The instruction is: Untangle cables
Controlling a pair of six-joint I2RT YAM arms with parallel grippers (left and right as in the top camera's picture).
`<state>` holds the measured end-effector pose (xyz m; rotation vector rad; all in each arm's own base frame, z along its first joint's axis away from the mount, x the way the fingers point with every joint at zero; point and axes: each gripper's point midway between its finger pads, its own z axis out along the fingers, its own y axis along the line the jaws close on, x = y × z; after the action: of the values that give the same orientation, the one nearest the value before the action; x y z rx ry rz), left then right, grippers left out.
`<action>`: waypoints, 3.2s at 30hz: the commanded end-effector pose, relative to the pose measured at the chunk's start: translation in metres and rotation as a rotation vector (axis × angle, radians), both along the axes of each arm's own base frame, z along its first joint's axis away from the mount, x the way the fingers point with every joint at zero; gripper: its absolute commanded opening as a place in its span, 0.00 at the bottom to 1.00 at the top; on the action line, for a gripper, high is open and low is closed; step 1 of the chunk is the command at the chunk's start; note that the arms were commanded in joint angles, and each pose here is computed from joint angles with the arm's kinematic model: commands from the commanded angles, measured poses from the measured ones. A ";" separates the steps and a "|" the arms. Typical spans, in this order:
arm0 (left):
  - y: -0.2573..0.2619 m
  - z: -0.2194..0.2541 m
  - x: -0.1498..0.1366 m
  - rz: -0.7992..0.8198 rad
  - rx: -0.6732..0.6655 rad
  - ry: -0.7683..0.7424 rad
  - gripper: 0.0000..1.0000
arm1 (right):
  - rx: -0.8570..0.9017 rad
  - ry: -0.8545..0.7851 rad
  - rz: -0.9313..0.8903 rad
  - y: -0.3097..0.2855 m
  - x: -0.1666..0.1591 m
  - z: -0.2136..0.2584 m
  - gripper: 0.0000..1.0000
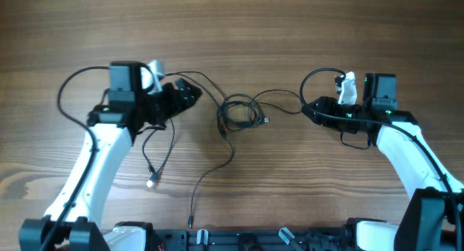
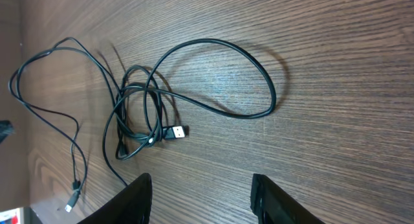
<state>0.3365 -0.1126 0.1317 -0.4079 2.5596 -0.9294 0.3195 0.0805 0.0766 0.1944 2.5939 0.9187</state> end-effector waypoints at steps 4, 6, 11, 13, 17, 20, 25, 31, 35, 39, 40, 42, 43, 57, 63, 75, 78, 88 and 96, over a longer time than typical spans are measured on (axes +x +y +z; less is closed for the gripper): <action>-0.055 -0.040 -0.002 -0.154 0.068 0.025 0.80 | -0.036 0.007 0.006 -0.003 -0.001 -0.005 0.52; -0.066 -0.051 0.003 -0.176 0.082 0.010 0.72 | -0.036 0.009 0.006 -0.003 -0.001 -0.005 0.52; -0.085 -0.093 0.007 -0.203 0.196 0.017 0.66 | -0.036 0.012 0.006 -0.003 -0.002 -0.006 0.52; -0.088 -0.109 0.002 -0.214 0.240 0.042 0.66 | -0.046 0.014 0.001 -0.004 -0.002 -0.007 0.53; -0.102 -0.122 -0.011 -0.258 0.250 0.075 0.58 | -0.059 0.019 -0.005 -0.006 -0.002 -0.008 0.53; -0.117 -0.123 -0.022 -0.289 0.246 0.080 0.44 | -0.059 0.024 -0.005 -0.006 -0.003 -0.009 0.53; -0.135 -0.122 -0.035 -0.343 0.244 0.072 0.17 | -0.069 0.028 -0.010 -0.008 -0.003 -0.010 0.53; -0.137 -0.066 -0.020 -0.331 0.115 -0.020 0.04 | -0.067 0.060 -0.004 -0.007 -0.010 -0.013 0.60; -0.113 0.006 -0.004 -0.258 0.046 -0.178 0.04 | -0.066 0.034 0.080 0.020 -0.013 -0.011 0.60; -0.058 0.033 0.012 -0.099 0.094 -0.227 0.08 | -0.163 -0.081 0.157 0.060 -0.002 -0.008 0.60; -0.026 0.026 0.023 0.002 0.162 -0.209 0.17 | -0.219 -0.121 0.160 0.068 0.003 -0.009 0.60; 0.008 0.018 0.029 0.123 0.218 -0.169 0.21 | -0.287 -0.201 0.180 0.083 0.010 -0.006 0.61; 0.020 0.016 0.030 0.166 0.217 -0.148 0.41 | -0.321 -0.248 0.179 0.090 0.015 -0.003 0.61; -0.035 -0.033 -0.010 -0.003 0.227 0.053 0.36 | -0.335 -0.261 0.231 0.119 0.030 -0.051 0.44; -0.035 -0.033 -0.008 -0.003 0.225 0.047 0.36 | -0.338 -0.250 0.234 0.121 0.033 -0.067 0.44; -0.036 -0.032 -0.006 -0.002 0.222 0.039 0.36 | -0.332 -0.245 0.239 0.125 0.040 -0.098 0.26; -0.036 -0.033 -0.007 -0.003 0.223 0.042 0.37 | -0.311 -0.267 0.246 0.130 0.043 -0.090 0.06; -0.039 -0.036 -0.017 -0.026 0.201 0.090 0.39 | -0.004 -0.648 0.221 0.149 0.023 0.126 0.04; -0.090 -0.014 -0.050 -0.415 -0.002 0.009 0.38 | 0.120 -0.451 0.173 0.159 0.017 0.104 0.04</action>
<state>0.3014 -0.1792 0.1060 -0.1621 2.7364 -0.9059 0.3375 0.2337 0.1850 -0.2554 2.1252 0.9616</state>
